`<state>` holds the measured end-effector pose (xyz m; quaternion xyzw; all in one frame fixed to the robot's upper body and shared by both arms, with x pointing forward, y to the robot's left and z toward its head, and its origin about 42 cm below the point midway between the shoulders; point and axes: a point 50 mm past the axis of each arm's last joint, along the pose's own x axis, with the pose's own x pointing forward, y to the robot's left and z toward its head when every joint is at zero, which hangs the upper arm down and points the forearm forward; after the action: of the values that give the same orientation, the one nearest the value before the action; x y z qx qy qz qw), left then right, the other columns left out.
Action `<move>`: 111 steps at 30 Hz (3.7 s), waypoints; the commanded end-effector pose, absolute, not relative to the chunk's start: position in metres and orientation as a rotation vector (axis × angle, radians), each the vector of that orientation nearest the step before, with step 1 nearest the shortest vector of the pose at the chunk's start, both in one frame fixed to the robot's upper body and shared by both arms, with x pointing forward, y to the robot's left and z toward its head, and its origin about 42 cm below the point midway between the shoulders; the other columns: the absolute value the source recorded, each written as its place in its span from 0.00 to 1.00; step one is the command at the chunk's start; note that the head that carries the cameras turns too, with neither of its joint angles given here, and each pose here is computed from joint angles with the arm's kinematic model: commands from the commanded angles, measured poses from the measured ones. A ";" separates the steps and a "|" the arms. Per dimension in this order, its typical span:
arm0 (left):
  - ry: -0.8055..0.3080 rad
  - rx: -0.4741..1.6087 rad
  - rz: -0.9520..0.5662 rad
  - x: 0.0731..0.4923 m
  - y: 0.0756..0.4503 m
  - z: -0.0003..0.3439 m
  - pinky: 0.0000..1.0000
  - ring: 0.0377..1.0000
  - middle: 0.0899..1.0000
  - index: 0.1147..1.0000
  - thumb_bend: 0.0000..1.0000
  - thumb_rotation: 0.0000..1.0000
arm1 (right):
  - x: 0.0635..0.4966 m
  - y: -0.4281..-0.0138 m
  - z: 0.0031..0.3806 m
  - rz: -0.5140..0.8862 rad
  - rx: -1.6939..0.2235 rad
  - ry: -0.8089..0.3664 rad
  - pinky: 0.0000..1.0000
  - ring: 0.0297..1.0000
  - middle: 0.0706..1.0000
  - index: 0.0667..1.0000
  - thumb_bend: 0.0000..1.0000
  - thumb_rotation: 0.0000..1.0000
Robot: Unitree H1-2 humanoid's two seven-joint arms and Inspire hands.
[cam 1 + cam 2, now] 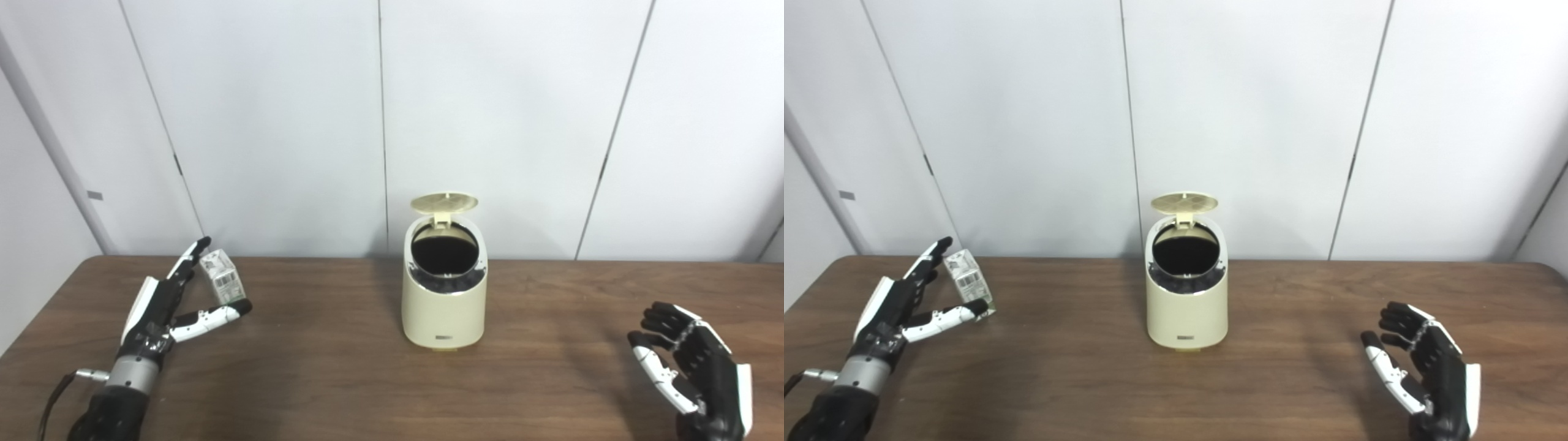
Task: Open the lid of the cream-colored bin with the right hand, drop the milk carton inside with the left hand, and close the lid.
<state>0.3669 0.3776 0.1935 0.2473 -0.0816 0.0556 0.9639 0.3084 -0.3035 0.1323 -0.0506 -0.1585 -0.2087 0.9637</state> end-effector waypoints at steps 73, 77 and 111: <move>-0.135 0.499 0.173 0.442 0.368 0.199 0.86 0.88 0.83 0.87 1.00 0.22 | 0.297 -0.329 0.134 -0.372 -0.194 -0.232 0.47 0.57 0.58 0.54 0.48 0.52; -0.136 0.544 0.176 0.440 0.366 0.198 0.84 0.85 0.81 0.85 0.97 0.18 | 0.297 -0.328 0.135 -0.374 -0.194 -0.227 0.47 0.58 0.58 0.54 0.48 0.52; -0.013 0.897 0.242 0.423 0.397 0.220 0.73 0.75 0.72 0.75 0.80 0.00 | 0.295 -0.328 0.139 -0.382 -0.191 -0.207 0.46 0.56 0.57 0.53 0.52 0.53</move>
<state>0.4150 0.3972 0.1951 0.4307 0.0412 0.0916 0.8969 0.2933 -0.3280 0.1293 -0.0971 -0.0822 -0.1863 0.9742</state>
